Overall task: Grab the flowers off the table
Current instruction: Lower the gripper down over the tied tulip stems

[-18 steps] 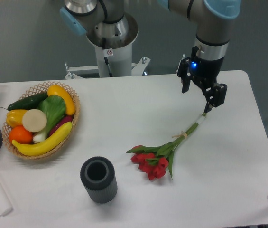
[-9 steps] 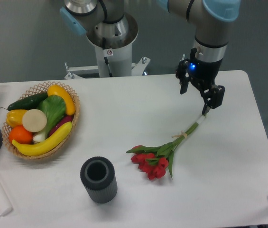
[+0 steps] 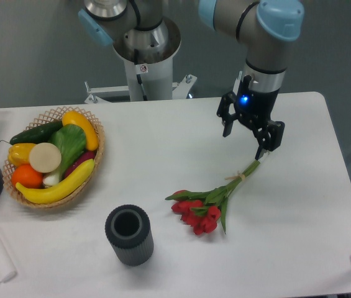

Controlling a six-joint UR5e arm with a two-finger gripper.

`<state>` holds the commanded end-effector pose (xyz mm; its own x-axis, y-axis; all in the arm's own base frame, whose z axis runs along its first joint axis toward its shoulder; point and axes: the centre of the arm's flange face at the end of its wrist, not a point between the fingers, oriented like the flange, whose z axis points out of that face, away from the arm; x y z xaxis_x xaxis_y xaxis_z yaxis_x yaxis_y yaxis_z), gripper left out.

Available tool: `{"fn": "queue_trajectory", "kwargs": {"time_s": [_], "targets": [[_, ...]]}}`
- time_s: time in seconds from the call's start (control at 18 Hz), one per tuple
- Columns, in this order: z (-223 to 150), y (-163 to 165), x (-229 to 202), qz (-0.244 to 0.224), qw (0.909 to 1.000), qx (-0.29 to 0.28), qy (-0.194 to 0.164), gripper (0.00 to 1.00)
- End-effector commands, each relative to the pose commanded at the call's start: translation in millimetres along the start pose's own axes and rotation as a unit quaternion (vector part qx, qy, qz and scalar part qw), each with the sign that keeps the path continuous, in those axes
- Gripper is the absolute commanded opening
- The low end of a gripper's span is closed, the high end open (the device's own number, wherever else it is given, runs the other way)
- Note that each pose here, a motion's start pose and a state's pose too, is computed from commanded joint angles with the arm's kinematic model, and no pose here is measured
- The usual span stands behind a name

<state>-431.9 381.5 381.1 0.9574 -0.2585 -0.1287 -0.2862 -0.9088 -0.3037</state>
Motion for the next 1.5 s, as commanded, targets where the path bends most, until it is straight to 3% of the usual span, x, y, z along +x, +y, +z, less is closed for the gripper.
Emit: {"fn": "queue_trajectory", "kwargs": {"time_s": [0.22,0.39,0.67,1.5], "targets": [[32,-10,5,-0.021,0.9994,-0.004,0.028,1.00],[49,-14,6,-0.052,0.9984,-0.007,0.018,1.00],[94,-11,10,-0.038,0.9988,-0.030,-0.006,1.00],[169,2,-7,-0.034,0.9970,-0.057,0.039,1.00]]}}
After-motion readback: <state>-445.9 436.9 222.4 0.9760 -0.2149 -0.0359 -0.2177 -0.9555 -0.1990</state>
